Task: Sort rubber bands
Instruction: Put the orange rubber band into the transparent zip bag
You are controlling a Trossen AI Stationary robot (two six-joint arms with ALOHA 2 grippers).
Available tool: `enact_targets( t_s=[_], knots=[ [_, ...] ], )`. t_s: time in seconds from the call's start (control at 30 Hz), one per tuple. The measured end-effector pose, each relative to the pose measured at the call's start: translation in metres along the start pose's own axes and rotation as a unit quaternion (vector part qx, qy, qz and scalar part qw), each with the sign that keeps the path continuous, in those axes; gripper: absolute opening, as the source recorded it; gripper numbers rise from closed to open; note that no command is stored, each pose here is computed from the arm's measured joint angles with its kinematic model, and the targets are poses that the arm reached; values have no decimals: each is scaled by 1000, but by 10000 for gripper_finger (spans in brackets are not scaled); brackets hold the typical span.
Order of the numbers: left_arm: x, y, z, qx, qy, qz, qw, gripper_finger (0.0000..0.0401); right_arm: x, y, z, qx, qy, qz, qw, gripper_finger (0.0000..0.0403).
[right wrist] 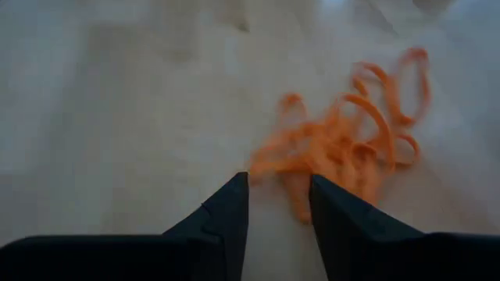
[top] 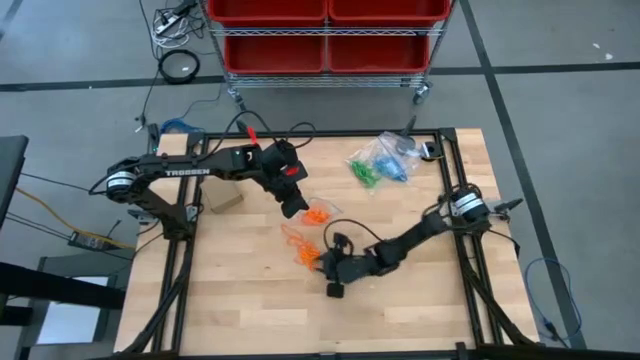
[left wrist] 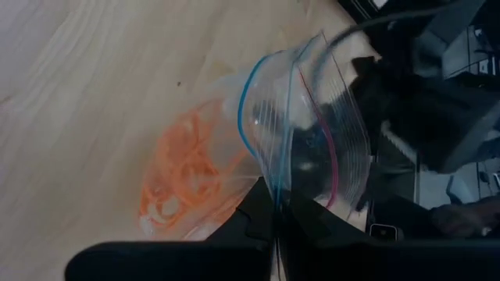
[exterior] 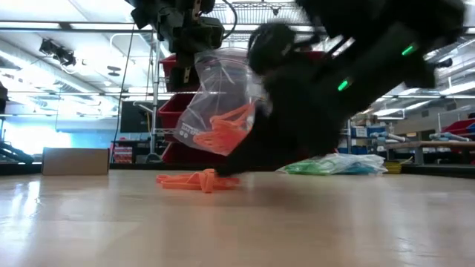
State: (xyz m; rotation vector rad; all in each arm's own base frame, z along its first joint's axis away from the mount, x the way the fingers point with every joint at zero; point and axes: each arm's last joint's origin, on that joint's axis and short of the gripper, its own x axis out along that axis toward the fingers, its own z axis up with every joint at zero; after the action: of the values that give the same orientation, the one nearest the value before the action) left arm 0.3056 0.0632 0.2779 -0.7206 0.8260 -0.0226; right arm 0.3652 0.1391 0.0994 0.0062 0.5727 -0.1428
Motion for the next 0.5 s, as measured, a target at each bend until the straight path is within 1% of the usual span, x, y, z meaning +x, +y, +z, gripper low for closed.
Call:
enact_targets(
  t_s=[0.07, 0.17, 0.23, 0.3, 0.33, 0.5],
  knots=[
    [0, 0, 0, -1, 1, 0, 1000, 17, 10, -9, -3, 7, 17, -9, 1000, 119],
    [0, 0, 0, -2, 2, 1, 1000, 17, 16, -15, -3, 18, 20, -6, 1000, 104],
    [0, 0, -1, -2, 3, 1, 1000, 17, 17, -15, -2, 17, 21, -1, 1000, 76],
    [0, 0, -1, -2, 4, 2, 1000, 17, 16, -14, -2, 2, 16, 3, 1000, 31],
    [0, 0, -1, -2, 4, 2, 1000, 17, 15, -12, -2, -6, 13, 6, 1000, 17],
    [0, 0, -1, -1, 4, 2, 1000, 17, 9, -8, 2, -17, 12, 17, 1000, 1]
  ],
)
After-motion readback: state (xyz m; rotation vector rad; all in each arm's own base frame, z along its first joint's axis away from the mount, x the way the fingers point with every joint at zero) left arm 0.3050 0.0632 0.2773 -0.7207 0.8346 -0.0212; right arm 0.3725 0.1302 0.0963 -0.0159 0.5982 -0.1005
